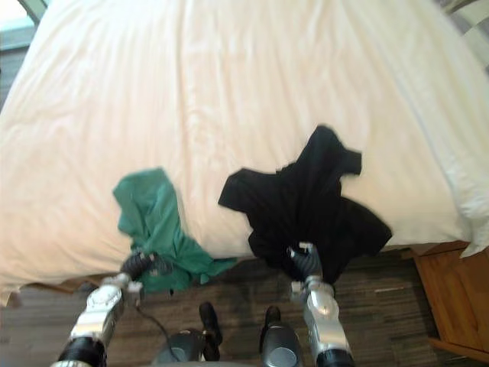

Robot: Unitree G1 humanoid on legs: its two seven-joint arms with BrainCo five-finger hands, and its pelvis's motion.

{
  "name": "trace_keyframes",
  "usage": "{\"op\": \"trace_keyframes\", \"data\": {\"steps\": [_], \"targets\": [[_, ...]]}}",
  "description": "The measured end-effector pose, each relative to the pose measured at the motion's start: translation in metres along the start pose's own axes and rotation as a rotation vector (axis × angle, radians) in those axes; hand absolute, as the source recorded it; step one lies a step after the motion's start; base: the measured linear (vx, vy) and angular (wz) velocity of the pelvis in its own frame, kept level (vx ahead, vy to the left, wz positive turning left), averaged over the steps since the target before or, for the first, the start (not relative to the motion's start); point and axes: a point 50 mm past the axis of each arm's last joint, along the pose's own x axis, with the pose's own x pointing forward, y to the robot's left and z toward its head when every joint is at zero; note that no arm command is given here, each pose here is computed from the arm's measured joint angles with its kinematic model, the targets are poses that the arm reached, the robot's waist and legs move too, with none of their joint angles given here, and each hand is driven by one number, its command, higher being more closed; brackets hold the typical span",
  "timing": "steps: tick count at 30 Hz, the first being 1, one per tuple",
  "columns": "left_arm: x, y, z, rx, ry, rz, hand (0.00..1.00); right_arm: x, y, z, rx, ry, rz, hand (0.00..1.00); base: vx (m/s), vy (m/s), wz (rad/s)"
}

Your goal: Tidy the bed and pick cloth on bed and put in laundry

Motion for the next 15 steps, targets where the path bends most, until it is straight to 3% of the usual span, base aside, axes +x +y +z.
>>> {"op": "trace_keyframes", "data": {"steps": [5, 10, 15], "targets": [[-0.022, -0.011, -0.053, -0.172, 0.088, -0.050, 1.00, -0.027, -0.005, -0.033, 0.080, 0.075, 0.056, 1.00, 0.07, 0.028, -0.03], [-0.027, -0.007, -0.050, -0.392, -0.039, -0.009, 1.00, -0.041, -0.007, -0.043, 0.184, 0.067, 0.133, 1.00, 0.00, -0.006, 0.24], [-0.028, -0.005, -0.044, -0.489, -0.111, 0.046, 1.00, -0.058, -0.007, -0.056, 0.248, 0.117, 0.228, 1.00, -0.03, -0.014, 0.54]]}}
